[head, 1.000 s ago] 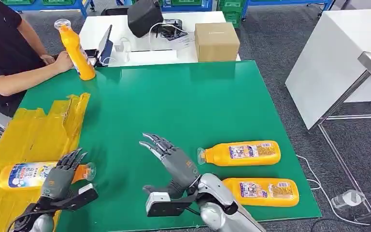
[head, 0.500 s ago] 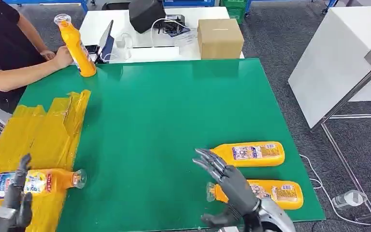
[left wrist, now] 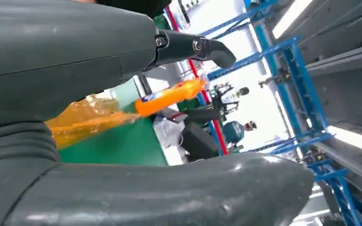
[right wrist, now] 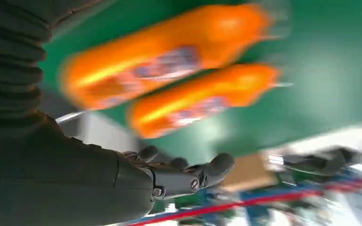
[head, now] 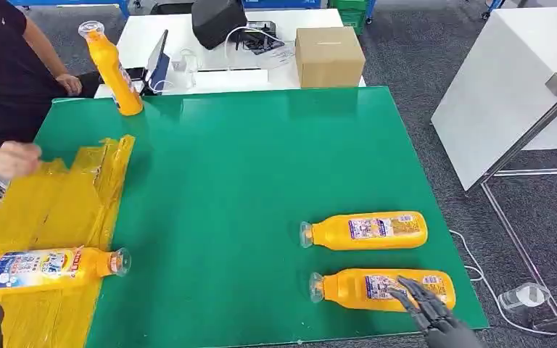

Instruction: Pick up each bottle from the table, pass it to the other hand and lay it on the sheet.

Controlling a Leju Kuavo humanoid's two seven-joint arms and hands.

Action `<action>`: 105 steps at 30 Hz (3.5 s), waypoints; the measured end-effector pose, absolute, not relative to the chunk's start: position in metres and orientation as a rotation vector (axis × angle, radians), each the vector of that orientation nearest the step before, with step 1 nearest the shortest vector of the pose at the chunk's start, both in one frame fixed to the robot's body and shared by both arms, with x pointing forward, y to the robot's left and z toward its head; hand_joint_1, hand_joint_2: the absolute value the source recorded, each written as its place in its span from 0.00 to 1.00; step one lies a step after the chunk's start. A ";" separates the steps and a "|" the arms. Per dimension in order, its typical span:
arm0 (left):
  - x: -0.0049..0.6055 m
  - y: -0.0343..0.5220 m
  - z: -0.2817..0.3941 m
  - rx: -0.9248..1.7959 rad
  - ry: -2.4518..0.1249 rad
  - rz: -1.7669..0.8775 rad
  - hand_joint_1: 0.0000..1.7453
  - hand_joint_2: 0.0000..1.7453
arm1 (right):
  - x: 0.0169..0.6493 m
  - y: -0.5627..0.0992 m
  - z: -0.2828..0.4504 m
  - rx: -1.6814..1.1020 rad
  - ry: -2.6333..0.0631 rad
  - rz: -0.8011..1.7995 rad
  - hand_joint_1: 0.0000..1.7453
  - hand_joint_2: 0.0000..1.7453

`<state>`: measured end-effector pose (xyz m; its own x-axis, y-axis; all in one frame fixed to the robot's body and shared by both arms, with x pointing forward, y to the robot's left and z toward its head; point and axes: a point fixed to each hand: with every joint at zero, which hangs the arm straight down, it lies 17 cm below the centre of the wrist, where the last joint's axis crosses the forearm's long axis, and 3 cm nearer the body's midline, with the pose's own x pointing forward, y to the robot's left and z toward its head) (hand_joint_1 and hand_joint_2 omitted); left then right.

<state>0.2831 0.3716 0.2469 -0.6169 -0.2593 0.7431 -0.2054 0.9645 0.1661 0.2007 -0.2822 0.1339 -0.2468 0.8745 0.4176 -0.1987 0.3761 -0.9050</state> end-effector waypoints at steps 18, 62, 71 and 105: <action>0.285 0.366 0.247 0.273 -2.260 -0.099 0.00 0.00 | 0.199 -0.346 0.114 -0.701 -1.237 1.291 0.00 1.00; 0.314 0.343 0.246 0.161 -2.287 -0.112 0.00 0.00 | 0.303 -0.388 0.051 -0.742 -1.126 1.453 0.00 1.00; 0.317 0.343 0.247 0.167 -2.291 -0.106 0.00 0.00 | 0.321 -0.375 0.050 -0.709 -1.148 1.467 0.00 1.00; 0.355 0.325 0.240 0.049 -2.289 -0.079 0.00 0.00 | 0.346 -0.324 -0.052 -0.526 -1.006 1.534 1.00 1.00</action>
<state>0.3549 0.3251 0.2395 -0.6588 -0.0613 0.7498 -0.0092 0.9973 0.0735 0.3455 -0.3237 -0.0522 -0.2299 0.9520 0.2022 -0.5650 0.0386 -0.8242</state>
